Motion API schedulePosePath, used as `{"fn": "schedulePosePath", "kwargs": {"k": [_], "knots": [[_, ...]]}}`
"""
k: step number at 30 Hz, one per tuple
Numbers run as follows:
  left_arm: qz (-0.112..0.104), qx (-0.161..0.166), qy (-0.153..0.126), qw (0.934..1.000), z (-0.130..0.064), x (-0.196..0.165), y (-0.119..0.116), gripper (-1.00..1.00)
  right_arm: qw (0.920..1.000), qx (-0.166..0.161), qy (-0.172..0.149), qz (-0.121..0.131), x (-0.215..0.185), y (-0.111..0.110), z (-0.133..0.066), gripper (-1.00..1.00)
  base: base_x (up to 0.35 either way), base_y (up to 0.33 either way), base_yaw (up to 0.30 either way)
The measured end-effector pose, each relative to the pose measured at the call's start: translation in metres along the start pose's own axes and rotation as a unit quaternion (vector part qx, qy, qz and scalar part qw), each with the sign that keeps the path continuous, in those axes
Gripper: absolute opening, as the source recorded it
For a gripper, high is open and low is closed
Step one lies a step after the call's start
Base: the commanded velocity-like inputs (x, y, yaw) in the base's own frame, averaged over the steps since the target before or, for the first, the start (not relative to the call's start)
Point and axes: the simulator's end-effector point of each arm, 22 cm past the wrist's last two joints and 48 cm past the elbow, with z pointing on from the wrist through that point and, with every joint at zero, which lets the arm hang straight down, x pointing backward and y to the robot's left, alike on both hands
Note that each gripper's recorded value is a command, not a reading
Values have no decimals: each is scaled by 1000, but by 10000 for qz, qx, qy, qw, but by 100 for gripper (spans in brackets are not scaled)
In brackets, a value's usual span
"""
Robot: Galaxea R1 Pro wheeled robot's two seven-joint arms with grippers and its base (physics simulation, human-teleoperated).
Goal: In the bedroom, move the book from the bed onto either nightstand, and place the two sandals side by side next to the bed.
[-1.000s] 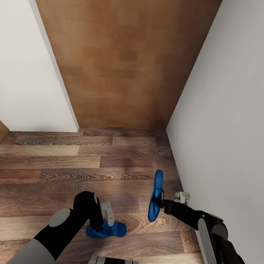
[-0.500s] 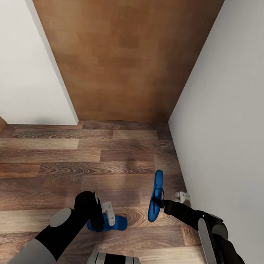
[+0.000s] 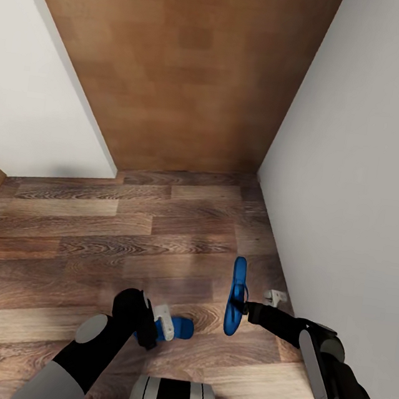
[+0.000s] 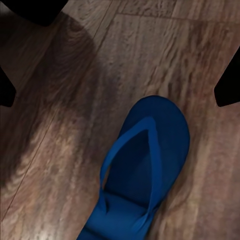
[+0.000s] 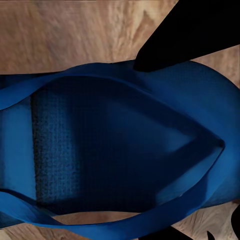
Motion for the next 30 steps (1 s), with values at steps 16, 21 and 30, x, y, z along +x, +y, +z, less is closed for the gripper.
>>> {"fn": "schedulePosePath", "kwargs": {"k": [16, 21, 30], "knots": [[237, -515, 449, 9974, 3, 22, 27, 100, 9999, 22, 98, 72, 10, -7, 7, -100, 0, 0, 0], [277, -252, 364, 9986, -8, 14, 18, 100, 9999, 21, 96, 71, 10, -7, 7, -100, 0, 0, 0], [505, 23, 638, 9967, -20, 7, 5, 100, 9999, 25, 97, 69, 10, -7, 7, -100, 0, 0, 0]]}}
